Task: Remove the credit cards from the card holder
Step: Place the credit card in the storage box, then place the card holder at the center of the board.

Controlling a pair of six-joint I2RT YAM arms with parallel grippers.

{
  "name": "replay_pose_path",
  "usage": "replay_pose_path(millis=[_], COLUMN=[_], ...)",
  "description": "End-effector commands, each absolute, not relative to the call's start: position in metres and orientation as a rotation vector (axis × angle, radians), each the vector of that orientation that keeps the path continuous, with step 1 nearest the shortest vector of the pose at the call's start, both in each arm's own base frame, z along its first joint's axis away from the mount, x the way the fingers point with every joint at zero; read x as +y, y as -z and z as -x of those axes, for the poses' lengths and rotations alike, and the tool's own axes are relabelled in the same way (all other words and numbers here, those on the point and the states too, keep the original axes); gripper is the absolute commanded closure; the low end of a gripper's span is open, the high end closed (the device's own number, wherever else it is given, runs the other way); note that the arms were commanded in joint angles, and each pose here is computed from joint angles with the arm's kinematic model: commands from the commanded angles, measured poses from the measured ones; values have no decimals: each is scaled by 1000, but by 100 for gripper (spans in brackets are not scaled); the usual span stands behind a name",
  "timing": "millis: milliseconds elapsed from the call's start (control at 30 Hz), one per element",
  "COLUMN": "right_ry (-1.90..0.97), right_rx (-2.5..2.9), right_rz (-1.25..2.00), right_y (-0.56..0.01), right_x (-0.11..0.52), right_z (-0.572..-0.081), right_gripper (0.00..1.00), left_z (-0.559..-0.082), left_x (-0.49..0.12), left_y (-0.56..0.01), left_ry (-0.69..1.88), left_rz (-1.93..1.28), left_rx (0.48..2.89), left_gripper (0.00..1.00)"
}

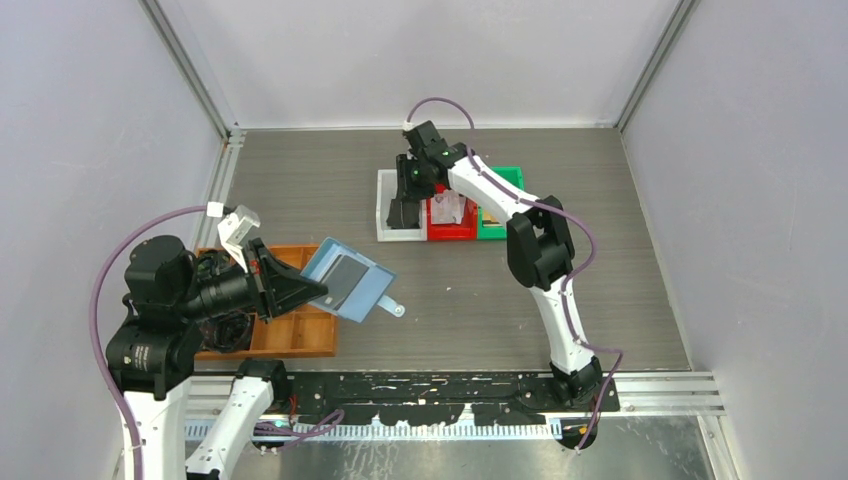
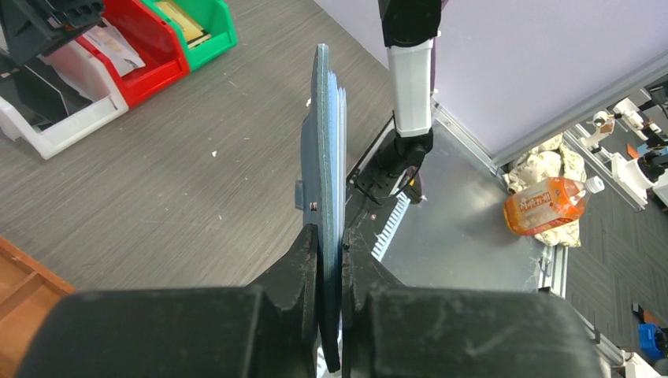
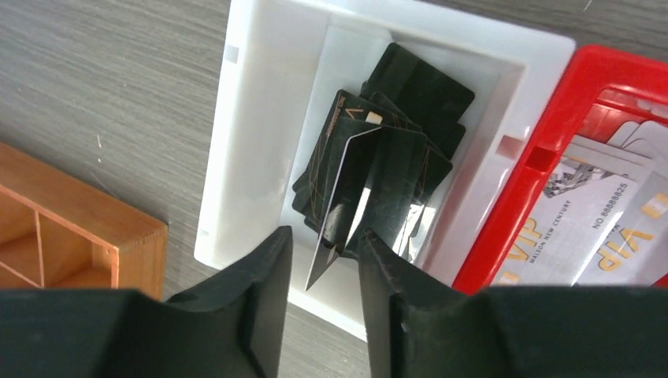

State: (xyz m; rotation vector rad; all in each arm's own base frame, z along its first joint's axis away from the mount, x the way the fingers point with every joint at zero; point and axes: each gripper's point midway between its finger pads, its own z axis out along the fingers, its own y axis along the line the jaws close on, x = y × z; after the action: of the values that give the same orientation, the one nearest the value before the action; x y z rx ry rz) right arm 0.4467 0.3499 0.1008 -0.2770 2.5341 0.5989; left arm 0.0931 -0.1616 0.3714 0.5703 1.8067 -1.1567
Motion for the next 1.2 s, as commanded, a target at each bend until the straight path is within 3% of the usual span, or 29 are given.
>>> replay_pose_path(millis=[0, 100, 400, 633, 933, 1167], right_ry=[-600, -617, -771, -1225, -1268, -1620], right_rx=[2350, 2248, 1994, 1921, 1960, 1629], right_rz=[252, 228, 198, 319, 248, 488], right_y=[-159, -199, -320, -327, -289, -332], right_x=[349, 344, 325, 334, 296, 308], right_z=[-465, -464, -414, -317, -258, -204], right_gripper=[53, 47, 46, 39, 38, 23], left_z=[-92, -92, -100, -112, -159, -163], left_x=[-159, -160, -159, -166, -172, -198], left_y=[-377, -376, -358, -348, -305, -314], left_ry=[1084, 1104, 1081, 1175, 1169, 1366], left_rz=[-643, -661, -706, -709, -723, -788], left_rx=[1756, 1779, 1787, 1797, 1888, 1913], left_gripper=[100, 100, 100, 100, 100, 100])
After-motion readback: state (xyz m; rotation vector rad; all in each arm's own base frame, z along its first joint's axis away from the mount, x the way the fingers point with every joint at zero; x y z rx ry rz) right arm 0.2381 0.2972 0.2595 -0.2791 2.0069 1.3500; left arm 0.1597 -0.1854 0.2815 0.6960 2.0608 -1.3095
